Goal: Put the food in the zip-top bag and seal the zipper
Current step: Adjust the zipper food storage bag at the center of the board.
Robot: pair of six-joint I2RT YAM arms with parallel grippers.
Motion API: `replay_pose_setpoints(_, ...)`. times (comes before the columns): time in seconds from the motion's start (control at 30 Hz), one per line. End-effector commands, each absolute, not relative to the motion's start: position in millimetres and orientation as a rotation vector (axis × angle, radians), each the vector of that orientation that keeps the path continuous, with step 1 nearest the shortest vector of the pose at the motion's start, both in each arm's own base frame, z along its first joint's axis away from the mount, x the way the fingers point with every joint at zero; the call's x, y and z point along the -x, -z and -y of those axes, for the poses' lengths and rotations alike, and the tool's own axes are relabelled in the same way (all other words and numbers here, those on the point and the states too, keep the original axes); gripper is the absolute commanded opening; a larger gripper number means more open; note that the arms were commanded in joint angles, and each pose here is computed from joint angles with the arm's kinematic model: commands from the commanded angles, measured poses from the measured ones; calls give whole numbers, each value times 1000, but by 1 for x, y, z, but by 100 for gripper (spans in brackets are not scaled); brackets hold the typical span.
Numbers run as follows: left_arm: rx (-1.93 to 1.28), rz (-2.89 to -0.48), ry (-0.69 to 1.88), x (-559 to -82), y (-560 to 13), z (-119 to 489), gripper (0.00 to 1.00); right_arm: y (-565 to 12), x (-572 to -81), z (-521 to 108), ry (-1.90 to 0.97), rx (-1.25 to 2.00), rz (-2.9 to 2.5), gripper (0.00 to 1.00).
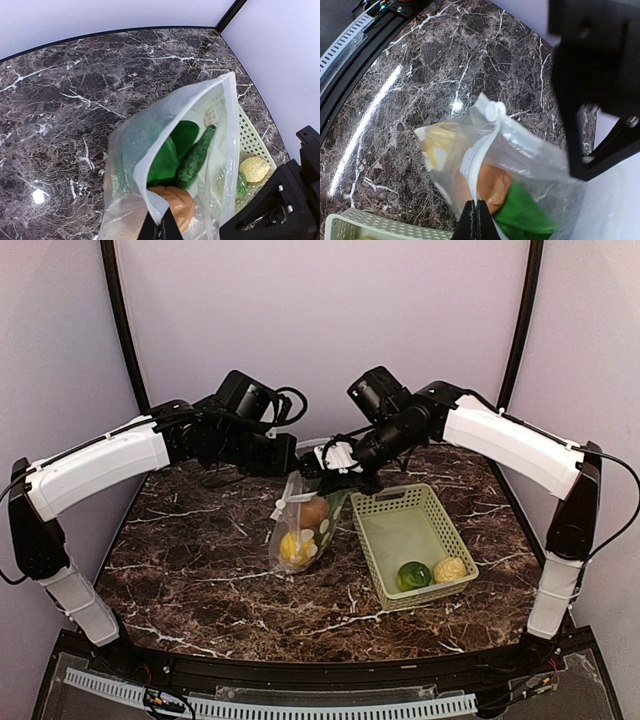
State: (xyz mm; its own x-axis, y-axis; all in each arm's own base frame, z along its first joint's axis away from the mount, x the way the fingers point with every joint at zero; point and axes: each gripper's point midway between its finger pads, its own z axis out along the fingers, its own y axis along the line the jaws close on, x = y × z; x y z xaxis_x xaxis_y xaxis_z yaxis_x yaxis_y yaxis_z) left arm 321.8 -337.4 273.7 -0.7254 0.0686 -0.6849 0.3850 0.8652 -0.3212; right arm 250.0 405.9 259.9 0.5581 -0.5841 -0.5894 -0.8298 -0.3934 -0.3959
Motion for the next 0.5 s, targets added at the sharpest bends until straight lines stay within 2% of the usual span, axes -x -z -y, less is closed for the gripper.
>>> replay_pose_setpoints(0.0,-243,-2117,595,-322,-341,307,1,-280,-247,-399,-465,2081,-1133,0)
replay_pose_setpoints(0.07,-256,-2126,607,-322,-328,310,1,-284,-243,-400,-487,2082,-1130,0)
replay_pose_setpoints(0.2,-341,-2299,606,-323,-275,335,1,-272,-239,-405,-511,2096,-1145,0)
replay_pose_setpoints(0.37,-374,-2387,708,-312,-257,353,1,-249,-238,-407,-544,2108,-1211,1)
replay_pose_setpoints(0.43,-378,-2390,706,-311,-257,351,1,-247,-236,-407,-569,2105,-1232,6)
replay_pose_setpoints(0.47,-376,-2393,696,-310,-256,349,1,-248,-234,-407,-583,2101,-1245,15)
